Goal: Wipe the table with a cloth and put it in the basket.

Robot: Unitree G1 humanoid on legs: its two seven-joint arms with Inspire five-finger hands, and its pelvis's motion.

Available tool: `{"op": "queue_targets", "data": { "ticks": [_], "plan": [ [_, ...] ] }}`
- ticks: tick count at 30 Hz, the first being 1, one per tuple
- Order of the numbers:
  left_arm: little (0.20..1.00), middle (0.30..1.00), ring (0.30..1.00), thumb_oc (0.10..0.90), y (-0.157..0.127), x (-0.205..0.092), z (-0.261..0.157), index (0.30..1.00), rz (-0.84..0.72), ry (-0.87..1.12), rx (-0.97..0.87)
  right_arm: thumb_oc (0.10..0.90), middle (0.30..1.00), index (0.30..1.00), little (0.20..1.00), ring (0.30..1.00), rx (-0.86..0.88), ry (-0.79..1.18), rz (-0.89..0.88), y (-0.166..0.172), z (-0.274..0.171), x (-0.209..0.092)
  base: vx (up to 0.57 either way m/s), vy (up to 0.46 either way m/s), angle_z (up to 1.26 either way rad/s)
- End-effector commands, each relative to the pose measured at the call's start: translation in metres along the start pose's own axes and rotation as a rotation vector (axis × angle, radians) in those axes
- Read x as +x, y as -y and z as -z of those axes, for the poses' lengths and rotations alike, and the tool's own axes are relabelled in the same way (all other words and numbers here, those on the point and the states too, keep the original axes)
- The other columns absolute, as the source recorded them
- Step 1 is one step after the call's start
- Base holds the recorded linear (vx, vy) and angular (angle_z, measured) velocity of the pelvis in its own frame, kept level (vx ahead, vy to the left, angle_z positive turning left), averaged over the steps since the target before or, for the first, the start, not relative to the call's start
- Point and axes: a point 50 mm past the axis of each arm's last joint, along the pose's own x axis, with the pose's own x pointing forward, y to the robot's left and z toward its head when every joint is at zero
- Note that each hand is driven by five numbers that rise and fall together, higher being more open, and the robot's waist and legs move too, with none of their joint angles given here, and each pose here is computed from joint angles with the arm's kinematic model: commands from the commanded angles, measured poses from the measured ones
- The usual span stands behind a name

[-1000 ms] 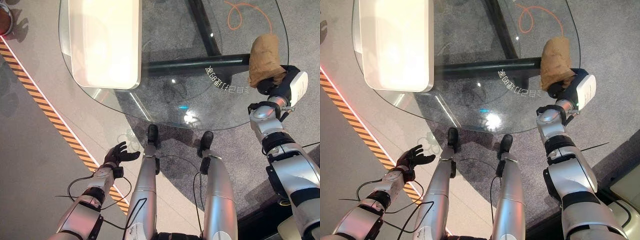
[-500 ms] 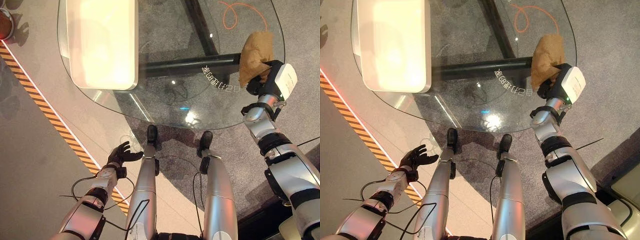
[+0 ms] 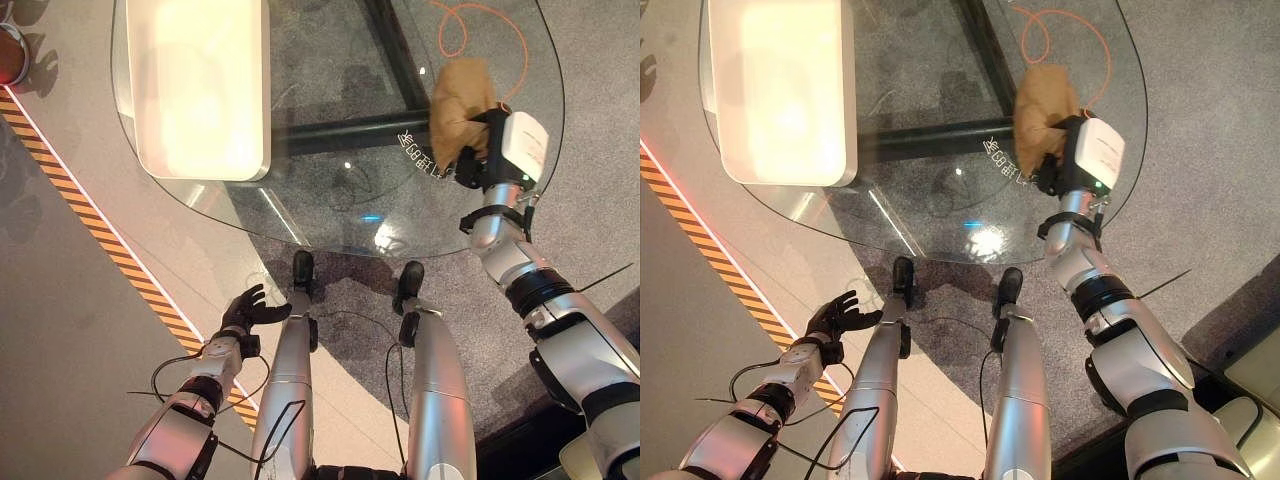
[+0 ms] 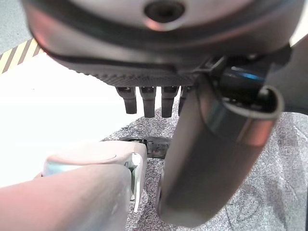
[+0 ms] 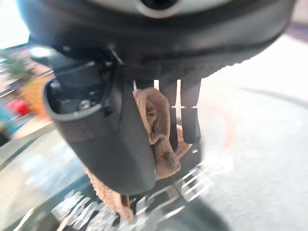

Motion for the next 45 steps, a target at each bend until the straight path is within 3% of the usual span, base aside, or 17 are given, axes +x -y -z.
{"op": "queue_targets", "data": {
  "ticks": [1,14,26,45],
  "plan": [
    [0.9,0.9,0.9,0.8,-0.011,-0.004,0.015,0.9,-0.055,-0.023,0.017,0.1,0.3,0.3,0.2,0.3,0.084,0.354,-0.168,-0.031,-0.076,-0.023,0.0,-0.003,0.03],
    [0.9,0.9,0.9,0.8,-0.01,-0.005,0.016,0.9,-0.061,-0.026,0.013,0.1,0.3,0.3,0.2,0.3,0.1,0.47,-0.313,-0.05,-0.095,-0.051,0.0,0.0,0.0],
    [0.9,0.9,0.9,0.8,-0.006,-0.004,0.015,0.9,-0.055,-0.02,0.007,0.1,0.3,0.3,0.2,0.3,0.113,0.535,-0.554,-0.079,-0.101,-0.088,0.0,0.0,0.0],
    [0.9,0.9,0.9,0.8,-0.006,-0.002,0.007,0.9,-0.062,-0.002,-0.005,0.1,0.3,0.3,0.2,0.3,0.229,0.569,-0.651,-0.086,-0.116,-0.115,0.0,0.0,0.0]
  ]
}}
